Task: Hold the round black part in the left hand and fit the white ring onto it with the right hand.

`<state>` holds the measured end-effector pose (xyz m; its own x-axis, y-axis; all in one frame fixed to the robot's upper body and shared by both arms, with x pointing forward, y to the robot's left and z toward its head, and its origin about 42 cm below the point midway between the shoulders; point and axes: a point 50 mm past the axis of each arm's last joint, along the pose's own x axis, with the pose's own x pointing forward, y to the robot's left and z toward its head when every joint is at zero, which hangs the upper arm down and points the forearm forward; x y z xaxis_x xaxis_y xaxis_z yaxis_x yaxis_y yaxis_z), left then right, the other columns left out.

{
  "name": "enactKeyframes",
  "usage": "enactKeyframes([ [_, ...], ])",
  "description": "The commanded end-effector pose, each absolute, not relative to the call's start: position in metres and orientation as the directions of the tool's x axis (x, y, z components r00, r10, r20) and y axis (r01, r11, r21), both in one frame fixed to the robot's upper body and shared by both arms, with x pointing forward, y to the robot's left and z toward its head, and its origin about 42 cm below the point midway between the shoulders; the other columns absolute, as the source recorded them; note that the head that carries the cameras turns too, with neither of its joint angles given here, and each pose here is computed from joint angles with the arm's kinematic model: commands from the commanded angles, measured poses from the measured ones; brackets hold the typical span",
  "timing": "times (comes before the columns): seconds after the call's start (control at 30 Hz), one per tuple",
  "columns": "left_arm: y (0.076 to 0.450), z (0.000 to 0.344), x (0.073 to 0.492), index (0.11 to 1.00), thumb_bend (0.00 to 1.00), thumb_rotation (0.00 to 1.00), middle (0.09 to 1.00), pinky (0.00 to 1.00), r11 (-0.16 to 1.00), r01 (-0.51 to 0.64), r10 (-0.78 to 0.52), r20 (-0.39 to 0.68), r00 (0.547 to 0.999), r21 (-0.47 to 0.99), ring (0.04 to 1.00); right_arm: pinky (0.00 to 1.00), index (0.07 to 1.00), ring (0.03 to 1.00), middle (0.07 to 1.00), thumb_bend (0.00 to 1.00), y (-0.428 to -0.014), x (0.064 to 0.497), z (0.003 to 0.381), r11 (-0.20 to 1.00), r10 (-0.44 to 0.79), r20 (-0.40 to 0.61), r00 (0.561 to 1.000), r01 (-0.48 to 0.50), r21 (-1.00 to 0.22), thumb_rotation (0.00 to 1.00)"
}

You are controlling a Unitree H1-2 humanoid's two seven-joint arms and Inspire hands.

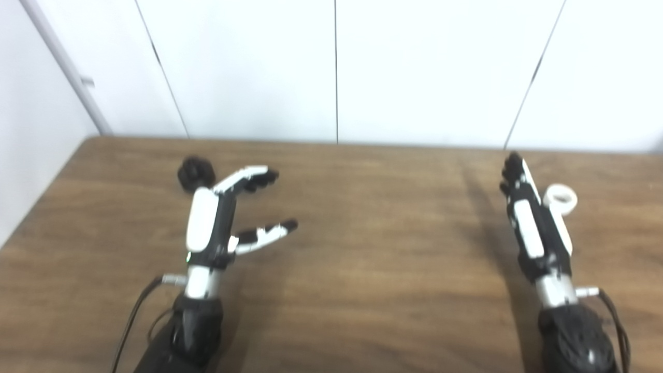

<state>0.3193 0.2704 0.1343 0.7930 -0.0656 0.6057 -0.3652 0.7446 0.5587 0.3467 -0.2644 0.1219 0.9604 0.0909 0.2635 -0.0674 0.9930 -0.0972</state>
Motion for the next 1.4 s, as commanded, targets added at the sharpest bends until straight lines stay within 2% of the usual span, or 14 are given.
enactKeyframes([
  [0.0, 0.279, 0.114, 0.309, 0.691, 0.85, 0.20, 0.692, 0.62, 0.700, -0.395, -0.064, 0.604, 0.794, 0.595, 0.681, 1.00, 1.000, 1.000, 1.000, 0.37, -0.272, 0.323, 0.080, 0.996, 0.061, 0.155, 0.986, -0.049, -0.081, 0.89],
  [0.13, 0.288, 0.121, 0.321, 0.768, 0.83, 0.23, 0.786, 0.69, 0.641, -0.463, -0.084, 0.656, 0.751, 0.612, 0.786, 1.00, 1.000, 1.000, 1.000, 0.41, -0.273, 0.324, 0.076, 0.997, 0.058, 0.151, 0.987, -0.048, -0.067, 0.88],
  [0.27, 0.301, 0.129, 0.332, 0.834, 0.85, 0.23, 0.859, 0.79, 0.575, -0.523, -0.114, 0.695, 0.710, 0.629, 0.862, 1.00, 1.000, 1.000, 1.000, 0.38, -0.273, 0.324, 0.075, 0.995, 0.067, 0.146, 0.987, -0.055, -0.082, 0.90],
  [0.37, 0.314, 0.134, 0.339, 0.876, 0.85, 0.26, 0.886, 0.86, 0.532, -0.553, -0.134, 0.708, 0.693, 0.642, 0.900, 1.00, 1.000, 1.000, 1.000, 0.36, -0.273, 0.324, 0.075, 0.994, 0.068, 0.148, 0.987, -0.055, -0.090, 0.90],
  [0.43, 0.323, 0.136, 0.344, 0.877, 0.86, 0.26, 0.889, 0.87, 0.499, -0.572, -0.133, 0.710, 0.692, 0.651, 0.907, 1.00, 1.000, 1.000, 1.000, 0.35, -0.272, 0.324, 0.075, 0.995, 0.065, 0.155, 0.986, -0.052, -0.088, 0.89],
  [0.57, 0.338, 0.140, 0.352, 0.888, 0.86, 0.32, 0.922, 0.90, 0.440, -0.593, -0.091, 0.690, 0.718, 0.675, 0.940, 1.00, 1.000, 1.000, 1.000, 0.36, -0.273, 0.324, 0.073, 0.995, 0.068, 0.156, 0.985, -0.055, -0.084, 0.89],
  [0.67, 0.350, 0.141, 0.359, 0.916, 0.88, 0.36, 0.951, 0.95, 0.436, -0.602, 0.001, 0.669, 0.743, 0.668, 0.964, 1.00, 1.000, 1.000, 1.000, 0.39, -0.273, 0.325, 0.073, 0.995, 0.064, 0.147, 0.987, -0.052, -0.080, 0.89],
  [0.87, 0.377, 0.140, 0.374, 0.992, 0.90, 0.34, 0.997, 1.00, 0.459, -0.633, 0.197, 0.623, 0.757, 0.624, 0.997, 0.99, 1.000, 1.000, 1.000, 0.39, -0.274, 0.325, 0.072, 0.996, 0.064, 0.145, 0.987, -0.054, -0.073, 0.86],
  [0.93, 0.388, 0.142, 0.379, 0.999, 0.91, 0.35, 1.000, 1.00, 0.454, -0.626, 0.255, 0.581, 0.773, 0.634, 1.000, 0.98, 1.000, 1.000, 1.000, 0.38, -0.274, 0.325, 0.072, 0.996, 0.069, 0.149, 0.986, -0.058, -0.074, 0.86],
  [1.13, 0.409, 0.147, 0.389, 1.000, 0.99, 0.41, 1.000, 1.00, 0.485, -0.556, 0.321, 0.455, 0.831, 0.675, 1.000, 1.00, 1.000, 1.000, 1.000, 0.39, -0.278, 0.327, 0.072, 0.996, 0.066, 0.152, 0.986, -0.055, -0.075, 0.86],
  [1.37, 0.439, 0.151, 0.397, 1.000, 1.00, 0.40, 1.000, 1.00, 0.556, -0.440, 0.371, 0.263, 0.890, 0.705, 1.000, 1.00, 1.000, 1.000, 1.000, 0.37, -0.278, 0.325, 0.073, 0.995, 0.062, 0.148, 0.987, -0.050, -0.088, 0.88],
])
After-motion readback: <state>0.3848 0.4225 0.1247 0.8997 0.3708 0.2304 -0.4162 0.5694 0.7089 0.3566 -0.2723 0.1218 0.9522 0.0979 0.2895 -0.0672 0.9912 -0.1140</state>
